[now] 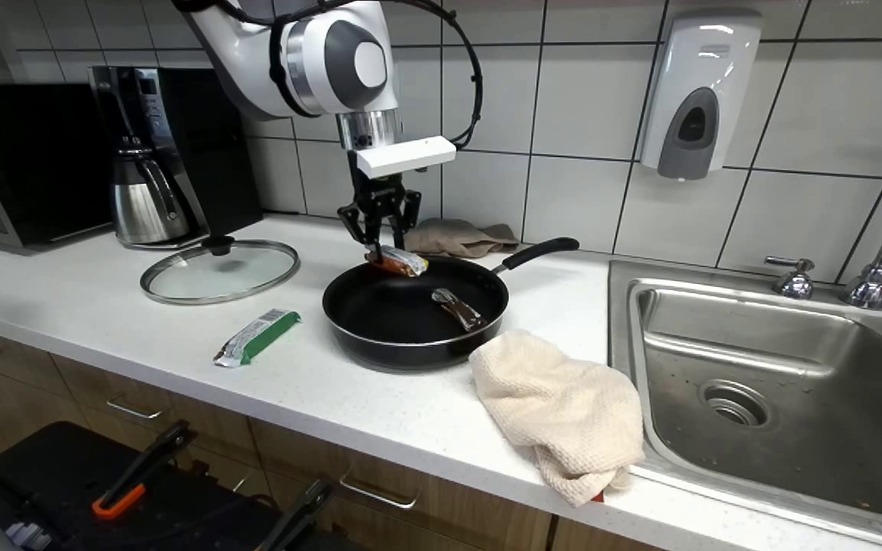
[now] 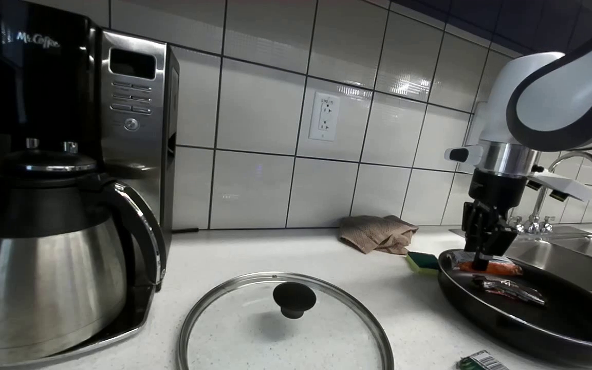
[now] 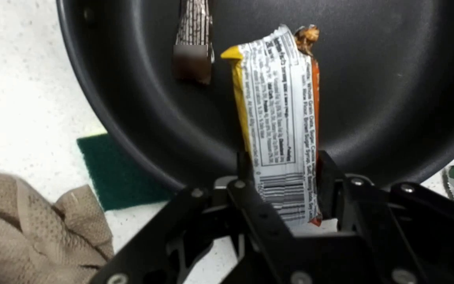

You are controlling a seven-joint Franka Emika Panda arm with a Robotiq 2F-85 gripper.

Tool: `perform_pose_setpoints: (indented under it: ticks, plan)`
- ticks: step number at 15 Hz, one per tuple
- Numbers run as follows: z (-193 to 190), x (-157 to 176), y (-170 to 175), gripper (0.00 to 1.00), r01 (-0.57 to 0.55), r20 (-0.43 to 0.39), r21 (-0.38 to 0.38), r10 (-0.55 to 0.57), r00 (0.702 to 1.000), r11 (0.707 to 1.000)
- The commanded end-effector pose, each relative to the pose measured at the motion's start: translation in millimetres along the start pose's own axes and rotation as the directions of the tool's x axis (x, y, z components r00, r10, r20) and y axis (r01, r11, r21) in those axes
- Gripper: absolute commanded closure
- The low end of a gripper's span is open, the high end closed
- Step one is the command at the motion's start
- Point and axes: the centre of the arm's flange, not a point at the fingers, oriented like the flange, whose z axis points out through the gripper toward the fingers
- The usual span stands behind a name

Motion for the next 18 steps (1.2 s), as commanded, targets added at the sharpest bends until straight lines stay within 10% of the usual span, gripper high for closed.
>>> perform_pose_setpoints:
  ticks: [1, 8, 10, 18]
  plan:
    - [4, -21, -1, 0.83, -0.106, -0.002, -0.004, 0.106, 0.994, 0.994]
    - [22, -38, 12, 0.83, -0.228, 0.022, 0.007, 0.228, 0.973, 0.974]
    - [26, -37, 12, 0.33, -0.242, 0.021, 0.018, 0.241, 0.970, 0.970]
    - [9, -28, 5, 0.00, -0.167, 0.034, 0.001, 0.167, 0.985, 0.986]
